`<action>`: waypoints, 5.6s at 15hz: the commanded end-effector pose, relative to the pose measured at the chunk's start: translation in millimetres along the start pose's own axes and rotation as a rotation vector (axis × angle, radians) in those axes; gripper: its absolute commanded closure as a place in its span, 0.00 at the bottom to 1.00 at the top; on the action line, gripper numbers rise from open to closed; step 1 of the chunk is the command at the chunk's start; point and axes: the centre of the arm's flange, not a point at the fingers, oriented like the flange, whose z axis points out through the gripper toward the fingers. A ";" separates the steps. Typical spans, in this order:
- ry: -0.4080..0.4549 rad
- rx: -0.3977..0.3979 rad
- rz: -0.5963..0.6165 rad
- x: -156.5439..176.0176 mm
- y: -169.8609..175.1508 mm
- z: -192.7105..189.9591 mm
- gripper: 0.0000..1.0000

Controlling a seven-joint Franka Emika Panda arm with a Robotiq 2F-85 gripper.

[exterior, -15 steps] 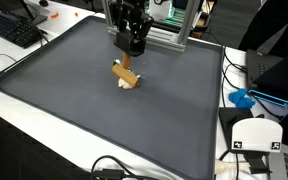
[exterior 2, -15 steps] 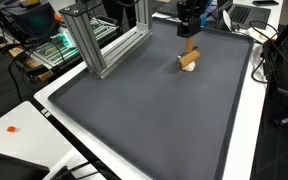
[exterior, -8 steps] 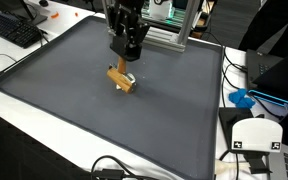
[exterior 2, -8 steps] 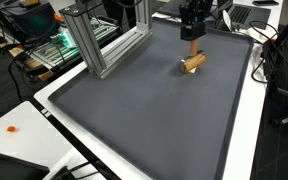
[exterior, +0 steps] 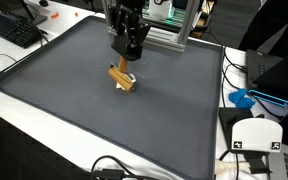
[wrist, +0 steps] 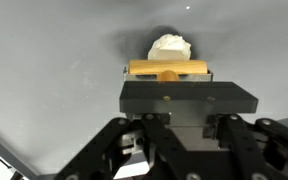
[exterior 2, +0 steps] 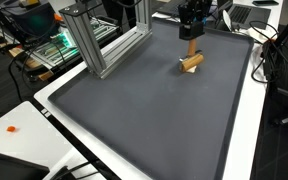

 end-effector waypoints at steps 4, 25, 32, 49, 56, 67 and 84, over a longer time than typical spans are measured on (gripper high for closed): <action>-0.131 -0.029 -0.022 -21.7 2.2 -1.3 0.78; -0.112 -0.042 0.314 -4.1 11.4 5.1 0.78; -0.076 -0.048 0.517 7.8 19.7 10.0 0.78; -0.199 0.009 0.728 7.0 24.7 14.7 0.78; -0.257 0.006 0.718 -4.7 13.8 16.7 0.78; -0.182 -0.009 0.688 1.7 8.7 15.5 0.78; 0.014 -0.031 0.455 6.1 -3.1 25.8 0.78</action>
